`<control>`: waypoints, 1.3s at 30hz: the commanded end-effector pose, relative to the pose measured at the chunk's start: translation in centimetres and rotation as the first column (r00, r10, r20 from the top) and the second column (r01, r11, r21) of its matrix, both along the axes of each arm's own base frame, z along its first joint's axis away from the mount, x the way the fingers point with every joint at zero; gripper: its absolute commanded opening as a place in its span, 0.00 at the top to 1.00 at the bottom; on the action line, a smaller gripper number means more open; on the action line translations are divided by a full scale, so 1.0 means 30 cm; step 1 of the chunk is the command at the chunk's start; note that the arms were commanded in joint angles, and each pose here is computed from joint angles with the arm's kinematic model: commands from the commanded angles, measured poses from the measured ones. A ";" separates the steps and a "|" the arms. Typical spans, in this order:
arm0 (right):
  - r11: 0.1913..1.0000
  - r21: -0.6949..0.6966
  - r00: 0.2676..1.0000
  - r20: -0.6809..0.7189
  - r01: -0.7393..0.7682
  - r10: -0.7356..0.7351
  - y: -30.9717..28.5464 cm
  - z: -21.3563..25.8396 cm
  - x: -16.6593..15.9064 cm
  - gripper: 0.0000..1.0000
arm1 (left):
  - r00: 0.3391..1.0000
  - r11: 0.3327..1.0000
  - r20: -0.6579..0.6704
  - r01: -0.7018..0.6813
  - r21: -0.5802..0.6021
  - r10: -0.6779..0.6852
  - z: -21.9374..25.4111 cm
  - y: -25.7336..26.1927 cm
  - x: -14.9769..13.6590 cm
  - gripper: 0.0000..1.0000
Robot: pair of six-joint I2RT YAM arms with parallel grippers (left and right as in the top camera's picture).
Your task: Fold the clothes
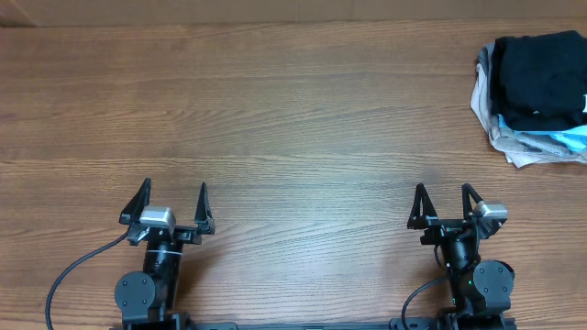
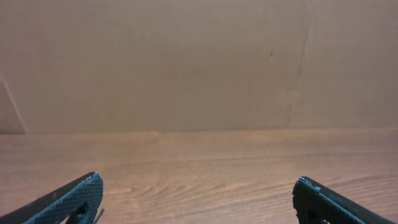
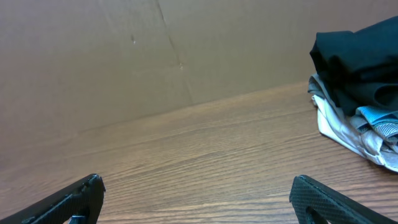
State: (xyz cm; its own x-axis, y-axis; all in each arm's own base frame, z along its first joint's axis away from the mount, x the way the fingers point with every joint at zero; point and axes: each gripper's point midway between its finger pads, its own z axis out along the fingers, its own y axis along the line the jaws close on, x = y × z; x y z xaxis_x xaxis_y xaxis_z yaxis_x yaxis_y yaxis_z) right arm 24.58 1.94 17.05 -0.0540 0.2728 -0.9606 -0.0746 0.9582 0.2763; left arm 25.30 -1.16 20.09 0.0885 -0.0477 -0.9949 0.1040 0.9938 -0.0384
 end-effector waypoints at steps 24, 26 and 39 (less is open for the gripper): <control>1.000 0.005 1.000 0.008 0.004 -0.004 -0.001 -0.003 0.000 0.00 | 0.986 0.999 -0.163 -0.030 -0.044 0.023 -0.141 0.013 -0.024 0.00; 1.000 0.004 1.000 0.008 0.004 -0.004 -0.001 -0.003 0.000 0.00 | 0.986 0.999 -0.162 -0.030 -0.044 0.023 -0.141 0.013 -0.024 0.00; 1.000 0.005 1.000 0.008 0.004 -0.004 -0.001 -0.003 0.000 0.00 | 0.986 0.999 -0.162 -0.030 -0.044 0.023 -0.141 0.013 -0.024 0.00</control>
State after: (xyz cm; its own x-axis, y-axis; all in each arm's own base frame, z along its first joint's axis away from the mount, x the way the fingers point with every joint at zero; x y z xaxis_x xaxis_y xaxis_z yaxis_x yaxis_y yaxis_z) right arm 24.58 1.94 17.05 -0.0540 0.2728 -0.9606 -0.0746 0.9582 0.2763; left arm 24.60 -0.89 15.88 -0.0754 -0.0808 -0.9939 0.0753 0.9934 -0.0865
